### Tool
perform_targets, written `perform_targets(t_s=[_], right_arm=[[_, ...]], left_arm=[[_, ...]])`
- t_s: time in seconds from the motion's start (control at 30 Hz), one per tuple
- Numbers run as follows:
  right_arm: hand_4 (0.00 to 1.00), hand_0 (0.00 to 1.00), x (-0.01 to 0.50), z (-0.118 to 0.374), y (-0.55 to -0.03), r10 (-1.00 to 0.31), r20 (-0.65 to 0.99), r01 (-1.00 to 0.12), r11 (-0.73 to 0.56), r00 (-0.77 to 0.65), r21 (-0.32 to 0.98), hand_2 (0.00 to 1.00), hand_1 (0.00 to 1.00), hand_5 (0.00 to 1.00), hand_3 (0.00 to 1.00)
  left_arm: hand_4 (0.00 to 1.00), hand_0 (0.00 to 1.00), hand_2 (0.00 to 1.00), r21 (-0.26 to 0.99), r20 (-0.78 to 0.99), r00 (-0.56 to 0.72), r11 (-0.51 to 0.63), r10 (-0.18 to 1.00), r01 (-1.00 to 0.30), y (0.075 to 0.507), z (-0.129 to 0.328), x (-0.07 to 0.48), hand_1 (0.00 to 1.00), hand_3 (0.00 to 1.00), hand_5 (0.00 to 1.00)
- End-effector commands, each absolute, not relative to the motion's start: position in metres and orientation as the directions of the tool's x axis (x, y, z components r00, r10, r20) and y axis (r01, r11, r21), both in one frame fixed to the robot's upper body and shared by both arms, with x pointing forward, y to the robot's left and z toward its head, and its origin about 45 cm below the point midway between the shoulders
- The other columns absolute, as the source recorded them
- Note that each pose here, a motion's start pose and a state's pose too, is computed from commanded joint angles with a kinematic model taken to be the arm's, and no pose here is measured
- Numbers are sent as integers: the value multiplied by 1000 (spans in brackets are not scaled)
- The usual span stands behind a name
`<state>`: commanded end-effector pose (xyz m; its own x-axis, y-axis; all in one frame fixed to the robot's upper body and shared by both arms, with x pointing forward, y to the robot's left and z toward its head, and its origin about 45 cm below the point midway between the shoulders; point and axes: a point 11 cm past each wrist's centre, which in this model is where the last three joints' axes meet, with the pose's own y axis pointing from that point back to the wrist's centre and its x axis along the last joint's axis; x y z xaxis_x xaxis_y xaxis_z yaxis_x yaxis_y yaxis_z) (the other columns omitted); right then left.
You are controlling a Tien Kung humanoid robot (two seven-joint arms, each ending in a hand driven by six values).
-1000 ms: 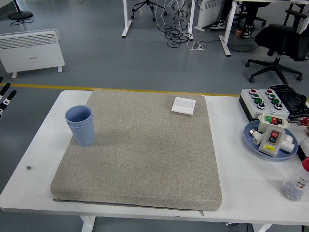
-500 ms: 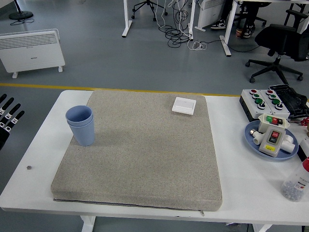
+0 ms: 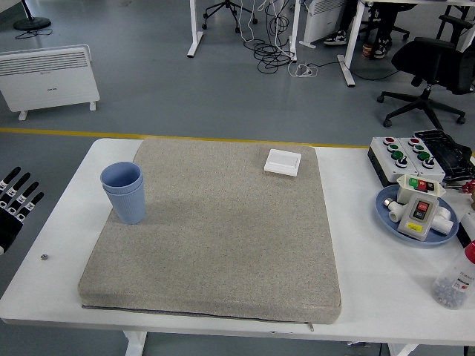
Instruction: Push cup pick cup insert cup
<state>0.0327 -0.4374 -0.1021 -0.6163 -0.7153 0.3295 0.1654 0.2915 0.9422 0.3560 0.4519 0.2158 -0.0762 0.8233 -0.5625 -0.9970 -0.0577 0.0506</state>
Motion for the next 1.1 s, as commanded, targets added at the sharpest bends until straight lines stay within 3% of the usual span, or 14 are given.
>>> perform_targets(t_s=[1.1], right_arm=[[111,676,41,-101,-437,-717,323,151,295,-618,944,597,590,553,580]], left_arm=[[631,894,921,17,-547,-130,-145,827,-989,471,224,351,884,821,998]])
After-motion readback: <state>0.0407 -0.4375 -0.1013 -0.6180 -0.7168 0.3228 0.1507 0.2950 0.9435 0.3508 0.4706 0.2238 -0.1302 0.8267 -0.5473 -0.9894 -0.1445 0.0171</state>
